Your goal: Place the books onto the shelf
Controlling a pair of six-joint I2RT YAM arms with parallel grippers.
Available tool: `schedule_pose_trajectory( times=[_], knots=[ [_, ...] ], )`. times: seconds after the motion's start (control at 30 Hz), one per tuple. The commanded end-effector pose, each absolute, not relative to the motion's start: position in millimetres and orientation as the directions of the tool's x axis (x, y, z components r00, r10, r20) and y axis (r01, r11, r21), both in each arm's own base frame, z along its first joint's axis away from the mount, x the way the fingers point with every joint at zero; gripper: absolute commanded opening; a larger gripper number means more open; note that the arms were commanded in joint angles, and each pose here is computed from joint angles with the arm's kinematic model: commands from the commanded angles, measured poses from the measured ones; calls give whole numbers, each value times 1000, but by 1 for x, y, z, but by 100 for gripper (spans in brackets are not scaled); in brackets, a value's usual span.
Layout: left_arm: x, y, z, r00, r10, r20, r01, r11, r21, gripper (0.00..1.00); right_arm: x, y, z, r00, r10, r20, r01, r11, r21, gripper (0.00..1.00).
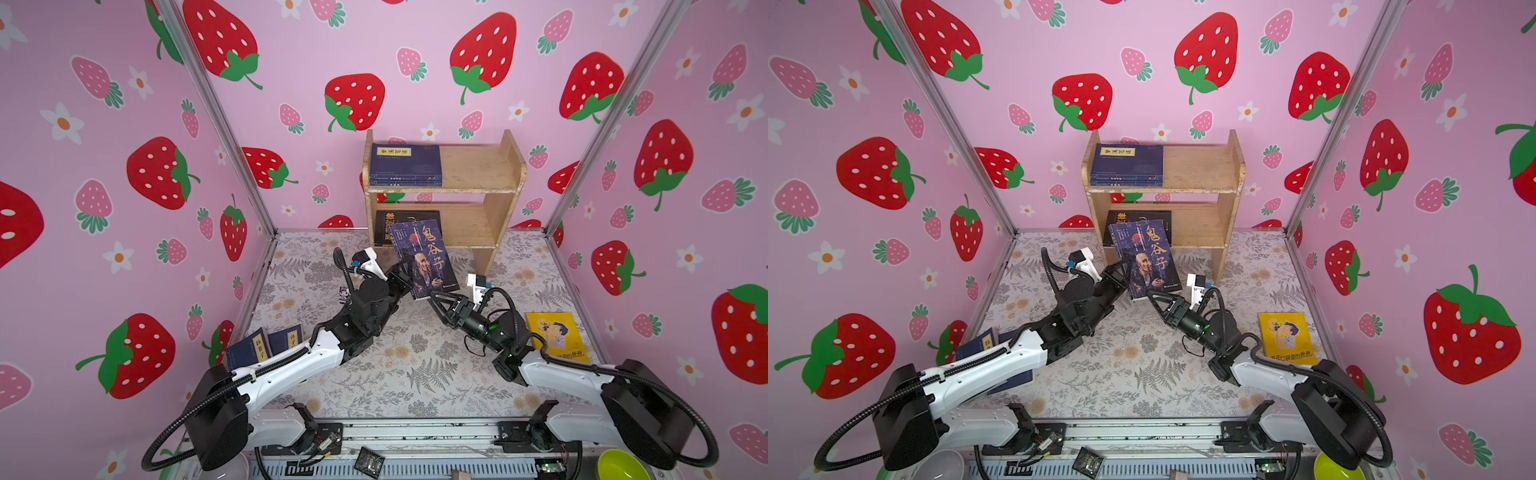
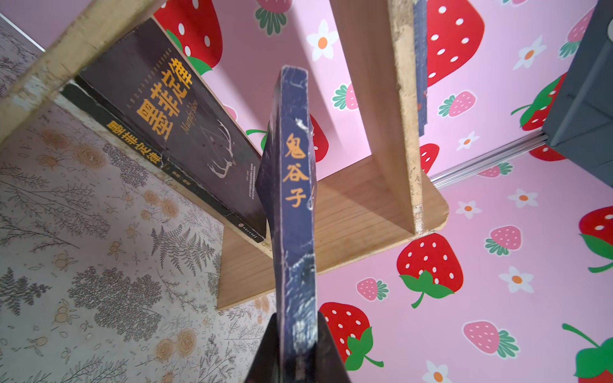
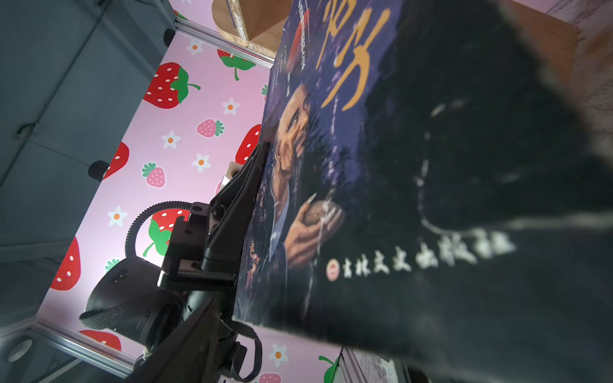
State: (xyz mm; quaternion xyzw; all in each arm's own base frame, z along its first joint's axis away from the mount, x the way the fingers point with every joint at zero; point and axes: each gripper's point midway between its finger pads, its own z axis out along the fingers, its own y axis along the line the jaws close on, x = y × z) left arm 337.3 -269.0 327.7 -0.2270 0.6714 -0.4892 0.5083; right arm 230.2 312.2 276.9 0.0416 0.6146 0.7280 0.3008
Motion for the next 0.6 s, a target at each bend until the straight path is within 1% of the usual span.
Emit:
schedule_pose_trajectory(
  times=[0.0, 0.07, 0.2, 0.3, 0.33, 0.37, 0.4, 0.47, 0.5, 0.57],
  knots=[
    [332, -261, 386, -310, -884, -349, 298, 258, -919, 0, 229, 312, 323, -811, 528, -251, -429, -246, 869, 75],
    [331, -262, 385, -312, -884, -349, 296, 259, -920, 0, 232, 316, 325, -813, 533, -234, -425, -269, 864, 70],
    [331, -264, 381, -315, -883, -349, 292, 260, -920, 0, 239, 314, 326, -800, 569, -192, -416, -295, 860, 52],
    [331, -265, 376, -316, -882, -351, 283, 265, -922, 0, 244, 304, 327, -767, 620, -165, -421, -291, 859, 29],
    [330, -266, 374, -320, -879, -353, 281, 268, -921, 0, 247, 302, 325, -758, 632, -162, -416, -277, 866, 18],
    [331, -268, 373, -326, -876, -356, 281, 270, -921, 0, 249, 302, 323, -753, 638, -161, -409, -262, 874, 8],
    [330, -271, 372, -335, -872, -357, 280, 269, -921, 0, 251, 302, 321, -747, 644, -165, -402, -240, 884, 3],
    [331, -276, 369, -353, -863, -362, 281, 271, -921, 0, 253, 301, 318, -736, 654, -174, -392, -203, 897, 2],
    [330, -278, 369, -362, -858, -366, 283, 272, -920, 4, 254, 299, 318, -728, 661, -184, -394, -183, 901, 0],
    [328, -281, 369, -375, -844, -382, 295, 283, -913, 27, 255, 294, 319, -712, 672, -202, -398, -150, 905, 0]
  ],
)
